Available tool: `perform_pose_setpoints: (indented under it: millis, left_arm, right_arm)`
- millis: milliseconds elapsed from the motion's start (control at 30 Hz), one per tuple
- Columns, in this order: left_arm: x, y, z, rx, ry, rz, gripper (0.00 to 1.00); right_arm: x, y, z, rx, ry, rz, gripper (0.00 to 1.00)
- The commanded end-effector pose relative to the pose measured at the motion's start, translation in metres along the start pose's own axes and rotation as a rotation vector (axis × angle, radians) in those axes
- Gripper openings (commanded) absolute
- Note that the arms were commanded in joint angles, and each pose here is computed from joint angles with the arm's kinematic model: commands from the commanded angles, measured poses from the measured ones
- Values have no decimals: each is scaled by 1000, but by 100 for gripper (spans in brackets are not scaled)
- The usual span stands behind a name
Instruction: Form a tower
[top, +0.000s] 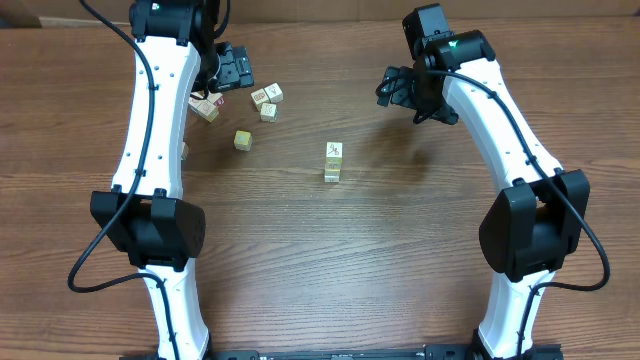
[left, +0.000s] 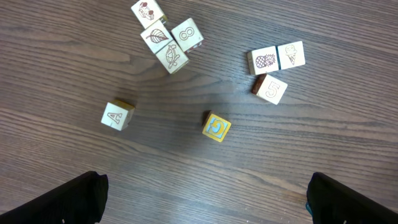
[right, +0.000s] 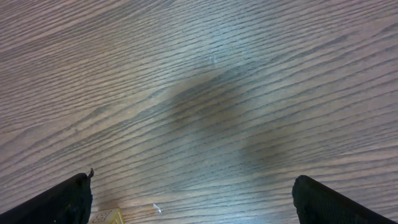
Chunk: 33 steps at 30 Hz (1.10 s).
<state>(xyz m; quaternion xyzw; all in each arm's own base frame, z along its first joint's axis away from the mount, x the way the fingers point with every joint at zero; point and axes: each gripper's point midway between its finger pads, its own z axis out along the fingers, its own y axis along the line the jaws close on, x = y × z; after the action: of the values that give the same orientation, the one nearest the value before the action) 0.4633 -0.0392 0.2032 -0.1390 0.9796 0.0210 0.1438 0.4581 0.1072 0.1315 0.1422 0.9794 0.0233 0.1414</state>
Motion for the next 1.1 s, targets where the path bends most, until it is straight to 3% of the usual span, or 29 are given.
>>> perform_pose_setpoints:
  millis: [0, 1067]
  left_arm:
    - [-3, -3, -10, 17, -26, -13, 100]
    - [1, -13, -17, 30, -38, 9, 100]
  right_arm:
    - [-6, -2, -5, 1, -22, 4, 100]
    - [-6, -2, -5, 1, -22, 4, 100]
